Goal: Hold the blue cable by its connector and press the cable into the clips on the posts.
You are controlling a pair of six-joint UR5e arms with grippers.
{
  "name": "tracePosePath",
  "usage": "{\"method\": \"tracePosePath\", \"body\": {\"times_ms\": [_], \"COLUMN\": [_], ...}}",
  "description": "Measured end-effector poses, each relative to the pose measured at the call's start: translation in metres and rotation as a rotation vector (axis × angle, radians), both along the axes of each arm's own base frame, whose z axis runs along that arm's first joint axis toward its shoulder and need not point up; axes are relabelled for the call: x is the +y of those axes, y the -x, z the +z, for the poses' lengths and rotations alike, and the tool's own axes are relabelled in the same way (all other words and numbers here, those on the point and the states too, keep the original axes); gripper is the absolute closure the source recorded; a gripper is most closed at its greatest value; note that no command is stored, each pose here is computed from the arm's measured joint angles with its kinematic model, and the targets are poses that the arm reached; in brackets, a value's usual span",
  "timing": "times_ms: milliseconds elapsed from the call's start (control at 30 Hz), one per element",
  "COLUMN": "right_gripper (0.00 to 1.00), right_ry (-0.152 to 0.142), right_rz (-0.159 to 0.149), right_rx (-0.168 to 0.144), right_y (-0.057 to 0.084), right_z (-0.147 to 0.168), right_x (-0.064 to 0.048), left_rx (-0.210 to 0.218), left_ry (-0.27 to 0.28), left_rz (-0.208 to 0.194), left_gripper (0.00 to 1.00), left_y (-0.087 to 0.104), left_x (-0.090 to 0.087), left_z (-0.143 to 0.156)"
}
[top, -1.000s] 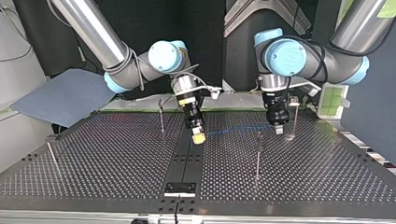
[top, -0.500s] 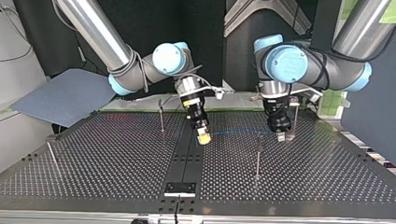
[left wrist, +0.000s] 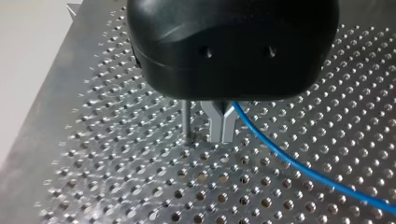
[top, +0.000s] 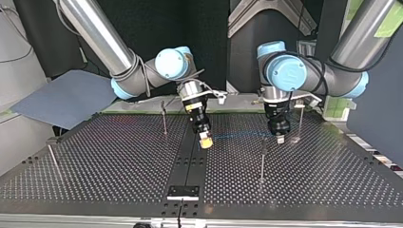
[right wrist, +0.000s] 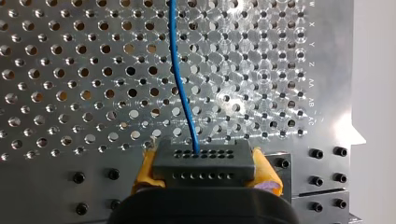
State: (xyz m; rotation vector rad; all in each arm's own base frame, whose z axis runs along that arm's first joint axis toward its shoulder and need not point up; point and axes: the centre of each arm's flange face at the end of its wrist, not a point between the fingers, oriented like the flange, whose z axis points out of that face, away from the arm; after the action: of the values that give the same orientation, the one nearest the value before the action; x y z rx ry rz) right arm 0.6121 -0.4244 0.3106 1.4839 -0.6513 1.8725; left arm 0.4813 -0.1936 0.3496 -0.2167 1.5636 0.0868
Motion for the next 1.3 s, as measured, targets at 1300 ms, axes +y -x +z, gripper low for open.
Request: {"method": "tracePosePath", "body": {"times_ms": [1300], "right_gripper": [1.00], "right_ry": [0.020], "right_rz": [-0.021], "right_rx": [-0.028], "right_y": [0.014], "right_z": [0.013], "right_x": [-0.035], "left_rx": [-0.052], "left_ry": [0.119], "left_rz": [-0.095], "left_gripper": [1.00], "left_y": [-0.054], "left_x": [0.036], "left_z": [0.009]}}
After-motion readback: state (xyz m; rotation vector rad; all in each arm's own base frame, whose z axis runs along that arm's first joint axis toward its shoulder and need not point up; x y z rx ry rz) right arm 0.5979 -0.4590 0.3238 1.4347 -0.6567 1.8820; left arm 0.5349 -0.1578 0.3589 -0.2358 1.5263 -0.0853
